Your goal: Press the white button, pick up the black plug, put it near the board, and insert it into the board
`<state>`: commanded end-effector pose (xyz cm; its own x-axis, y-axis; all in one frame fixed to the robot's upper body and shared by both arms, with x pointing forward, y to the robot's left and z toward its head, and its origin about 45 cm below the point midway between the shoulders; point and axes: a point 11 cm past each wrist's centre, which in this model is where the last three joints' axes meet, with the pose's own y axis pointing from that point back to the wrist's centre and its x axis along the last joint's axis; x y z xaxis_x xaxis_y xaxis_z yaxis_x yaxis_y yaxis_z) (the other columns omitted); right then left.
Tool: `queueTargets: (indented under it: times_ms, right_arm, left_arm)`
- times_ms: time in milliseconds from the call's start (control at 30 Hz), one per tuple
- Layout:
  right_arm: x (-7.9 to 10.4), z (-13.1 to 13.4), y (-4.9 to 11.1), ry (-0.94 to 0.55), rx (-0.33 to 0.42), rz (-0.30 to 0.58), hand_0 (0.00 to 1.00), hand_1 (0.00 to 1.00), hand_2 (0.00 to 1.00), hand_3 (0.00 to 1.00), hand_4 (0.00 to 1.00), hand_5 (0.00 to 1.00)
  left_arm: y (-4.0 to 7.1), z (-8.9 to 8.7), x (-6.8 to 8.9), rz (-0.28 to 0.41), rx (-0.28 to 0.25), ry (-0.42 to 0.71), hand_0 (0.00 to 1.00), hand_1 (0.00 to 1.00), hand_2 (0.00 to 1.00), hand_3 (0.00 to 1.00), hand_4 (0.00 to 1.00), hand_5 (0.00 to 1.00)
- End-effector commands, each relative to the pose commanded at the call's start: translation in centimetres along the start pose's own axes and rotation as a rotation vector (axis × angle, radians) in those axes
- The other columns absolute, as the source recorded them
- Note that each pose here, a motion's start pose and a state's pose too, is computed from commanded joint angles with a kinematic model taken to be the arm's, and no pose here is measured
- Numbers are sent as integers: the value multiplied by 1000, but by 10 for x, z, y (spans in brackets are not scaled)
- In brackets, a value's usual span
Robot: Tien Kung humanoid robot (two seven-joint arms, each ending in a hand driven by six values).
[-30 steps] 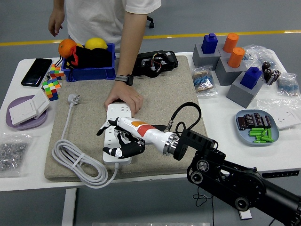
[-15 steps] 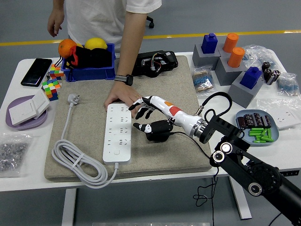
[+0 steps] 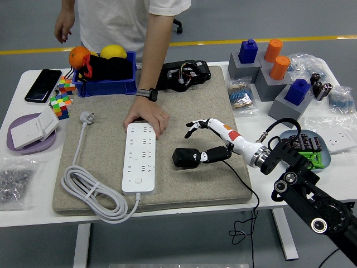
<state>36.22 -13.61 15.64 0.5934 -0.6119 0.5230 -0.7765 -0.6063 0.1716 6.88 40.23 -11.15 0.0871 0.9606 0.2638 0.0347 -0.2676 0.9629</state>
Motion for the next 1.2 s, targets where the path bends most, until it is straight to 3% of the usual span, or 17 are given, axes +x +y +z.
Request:
queueTargets:
  times_ms: [500,700,733,1133,1167,1200]
  right_arm:
    - [-25,14,-7,-23,-13,-27,853,814,759,521,934,118]
    - [-27,17,-13,-18,-10,-32,826,799,746,523,926,99]
    - [-27,17,-14,-16,-10,-31,808,784,738,528,922,49]
    - [-30,25,-17,-9,-26,-37,784,763,724,530,919,33]
    - [-30,25,-17,-8,-25,-35,628,720,687,527,915,2]
    - [-29,24,-17,-6,-23,-34,628,720,687,527,915,2]
  left_arm:
    - [0,2,0,-2,-5,3,701,671,625,681,493,216]
    - [0,3,0,-1,-6,2,701,671,625,682,490,225]
    - [1,3,0,0,-7,0,703,670,625,683,489,227]
    - [0,2,0,0,-6,-2,702,671,625,683,488,228]
    - [0,2,0,0,-6,-3,702,671,625,683,488,228]
    - [0,2,0,0,-6,-2,702,671,625,683,488,228]
